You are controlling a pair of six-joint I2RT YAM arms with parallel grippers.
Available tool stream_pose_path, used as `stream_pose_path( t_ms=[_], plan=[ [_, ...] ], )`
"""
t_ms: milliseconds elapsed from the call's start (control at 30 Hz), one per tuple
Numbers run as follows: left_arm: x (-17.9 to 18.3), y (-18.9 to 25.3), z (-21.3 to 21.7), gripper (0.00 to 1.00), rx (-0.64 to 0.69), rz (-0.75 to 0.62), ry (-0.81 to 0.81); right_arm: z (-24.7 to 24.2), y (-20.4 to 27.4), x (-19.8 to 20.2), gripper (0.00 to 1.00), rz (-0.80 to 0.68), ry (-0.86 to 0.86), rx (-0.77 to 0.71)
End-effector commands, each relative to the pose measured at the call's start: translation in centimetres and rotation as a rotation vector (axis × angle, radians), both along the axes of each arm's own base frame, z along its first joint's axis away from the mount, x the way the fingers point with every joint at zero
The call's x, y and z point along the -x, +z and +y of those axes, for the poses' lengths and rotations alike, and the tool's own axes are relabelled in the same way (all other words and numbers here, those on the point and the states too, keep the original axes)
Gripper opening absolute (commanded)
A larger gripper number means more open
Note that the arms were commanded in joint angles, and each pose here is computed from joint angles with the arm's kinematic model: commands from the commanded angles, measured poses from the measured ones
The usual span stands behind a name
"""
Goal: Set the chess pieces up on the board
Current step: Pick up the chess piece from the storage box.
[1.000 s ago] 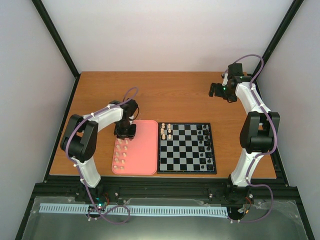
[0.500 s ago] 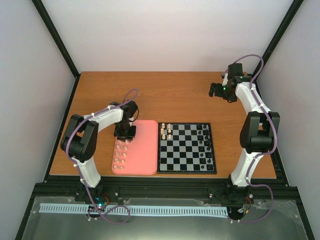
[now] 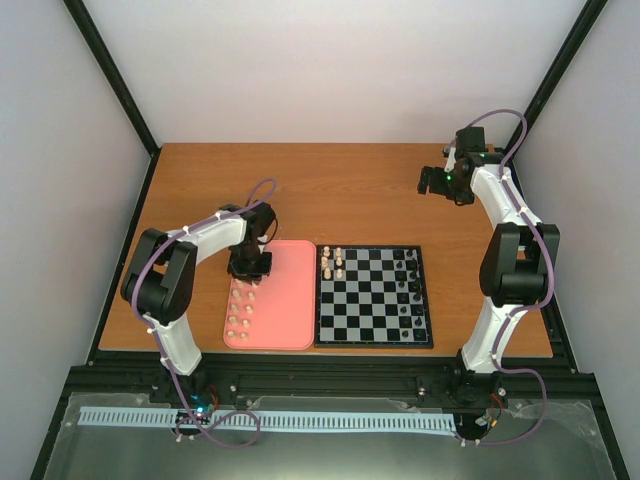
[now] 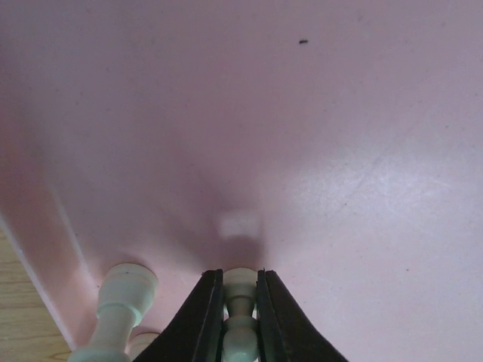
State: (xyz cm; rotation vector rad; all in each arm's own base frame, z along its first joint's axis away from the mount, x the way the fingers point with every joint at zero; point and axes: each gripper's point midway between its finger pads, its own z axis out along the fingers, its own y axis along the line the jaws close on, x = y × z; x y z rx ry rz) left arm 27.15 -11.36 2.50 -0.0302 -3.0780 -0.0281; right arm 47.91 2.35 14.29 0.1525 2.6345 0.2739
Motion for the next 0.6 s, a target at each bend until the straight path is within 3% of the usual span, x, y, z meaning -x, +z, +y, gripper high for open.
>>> stream_pose_path(
  t_ms=[0,567],
  plan=[
    [-0.9,0.6,0.0,0.07,-0.001,-0.023,-0.002,-0.6,0.3,0.1,1.0,-0.01,-0.021,-0.004],
    [-1.6,2.9,-2.3,0.01,0.041,-0.046,-0.041,-0.5,0.1,0.0,1.0,-0.009,-0.017,-0.004]
  ],
)
